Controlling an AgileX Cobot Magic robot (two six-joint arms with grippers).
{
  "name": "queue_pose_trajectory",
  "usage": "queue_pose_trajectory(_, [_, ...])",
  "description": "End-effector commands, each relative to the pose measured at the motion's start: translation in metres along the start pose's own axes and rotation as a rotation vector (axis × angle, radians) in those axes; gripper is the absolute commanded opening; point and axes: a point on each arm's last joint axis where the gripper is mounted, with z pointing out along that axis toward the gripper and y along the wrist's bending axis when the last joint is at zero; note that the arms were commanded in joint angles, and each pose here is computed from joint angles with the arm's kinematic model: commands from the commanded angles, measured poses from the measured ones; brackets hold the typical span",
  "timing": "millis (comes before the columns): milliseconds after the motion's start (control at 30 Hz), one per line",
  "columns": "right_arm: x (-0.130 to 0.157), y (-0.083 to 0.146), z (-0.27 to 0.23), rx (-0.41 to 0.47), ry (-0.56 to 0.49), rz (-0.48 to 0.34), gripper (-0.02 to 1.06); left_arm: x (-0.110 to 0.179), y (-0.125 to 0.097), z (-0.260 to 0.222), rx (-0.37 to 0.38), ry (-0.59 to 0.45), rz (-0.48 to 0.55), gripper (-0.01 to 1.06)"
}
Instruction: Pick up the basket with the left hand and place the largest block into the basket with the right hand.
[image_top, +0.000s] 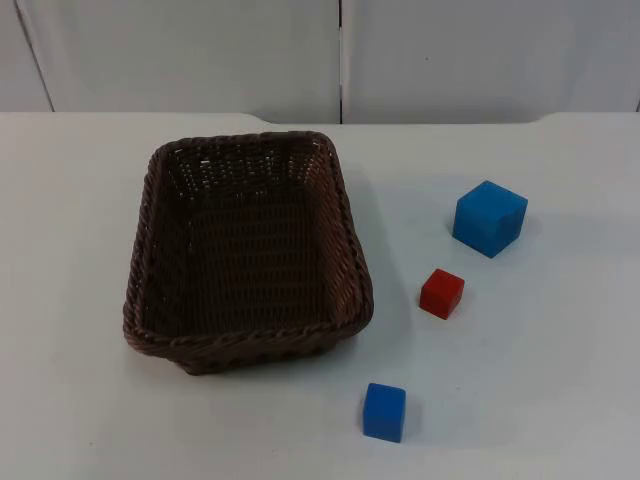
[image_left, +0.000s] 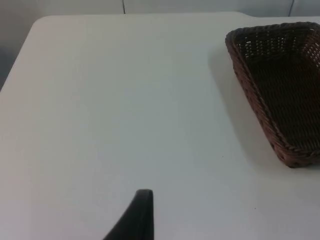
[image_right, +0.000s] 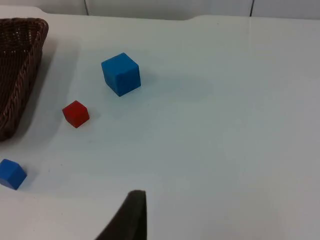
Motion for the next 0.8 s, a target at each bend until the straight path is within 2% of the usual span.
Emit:
queue_pose_trajectory(0, [0.0003, 0.0, -0.0001, 0.001, -0.007, 0.024, 1.05, 0.0011, 0.0004, 0.0008, -0.005, -0.003, 0.001, 1.05])
queue_pose_trajectory(600, [0.0004, 0.0002, -0.0001, 0.0, -0.006, 0.042, 1.05, 0.0011, 0.0004, 0.0008, -0.005, -0.003, 0.001, 1.05])
queue_pose_trajectory(767, [0.0004, 0.0002, -0.0001, 0.0, -0.006, 0.025, 1.05, 0.0011, 0.0004, 0.0008, -0.005, -0.003, 0.001, 1.05])
